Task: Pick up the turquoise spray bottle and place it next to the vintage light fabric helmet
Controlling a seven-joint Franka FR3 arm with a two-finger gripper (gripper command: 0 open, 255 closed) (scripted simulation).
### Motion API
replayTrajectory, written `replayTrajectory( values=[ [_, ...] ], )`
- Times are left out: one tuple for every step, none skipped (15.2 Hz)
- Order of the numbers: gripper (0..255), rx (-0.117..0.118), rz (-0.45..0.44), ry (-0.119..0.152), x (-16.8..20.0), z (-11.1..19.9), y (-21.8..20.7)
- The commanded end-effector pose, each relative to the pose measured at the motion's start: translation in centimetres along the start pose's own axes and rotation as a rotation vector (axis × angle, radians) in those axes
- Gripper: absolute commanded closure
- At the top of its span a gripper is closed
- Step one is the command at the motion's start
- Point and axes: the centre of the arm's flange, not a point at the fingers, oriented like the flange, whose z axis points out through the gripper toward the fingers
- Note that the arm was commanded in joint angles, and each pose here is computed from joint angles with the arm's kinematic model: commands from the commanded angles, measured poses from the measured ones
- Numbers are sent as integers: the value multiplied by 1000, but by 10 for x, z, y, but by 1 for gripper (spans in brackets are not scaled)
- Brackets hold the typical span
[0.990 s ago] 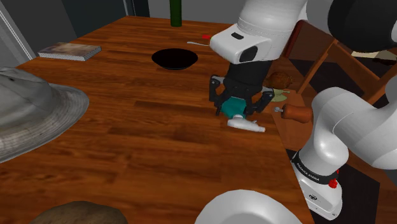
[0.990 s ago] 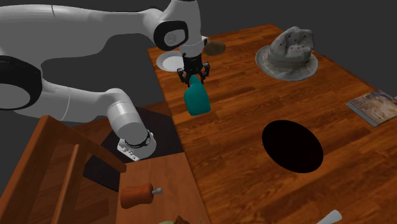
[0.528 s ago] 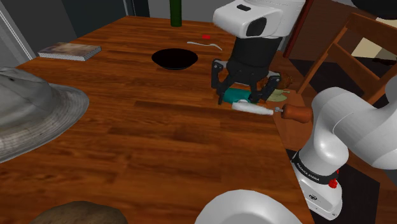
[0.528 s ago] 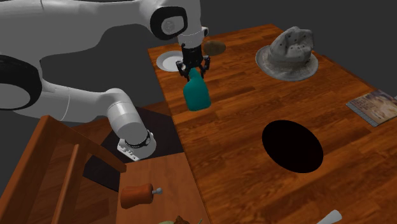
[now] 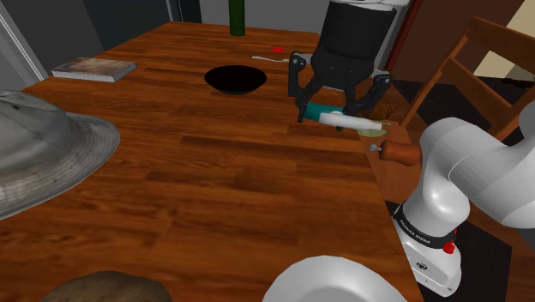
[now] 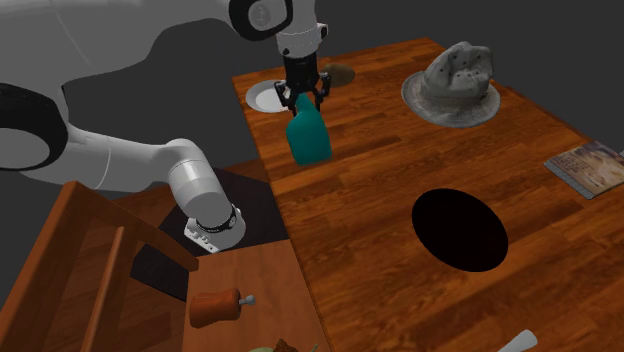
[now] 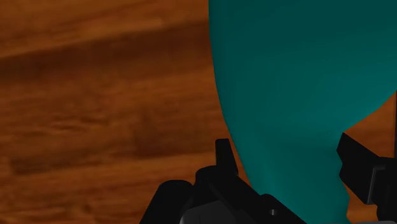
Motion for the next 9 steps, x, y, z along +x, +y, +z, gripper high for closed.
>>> replayTrajectory(
  values=[
    [255,0,0,0,-1,-12,2],
    [255,0,0,0,-2,-17,2],
    [255,0,0,0,-2,-22,2],
    [255,0,0,0,-2,-27,3],
    [255,0,0,0,-2,-33,3],
    [255,0,0,0,-2,-38,4],
    [255,0,0,0,-2,-43,4],
    [255,0,0,0,-2,-48,4],
    [255,0,0,0,-3,-54,5]
  ],
)
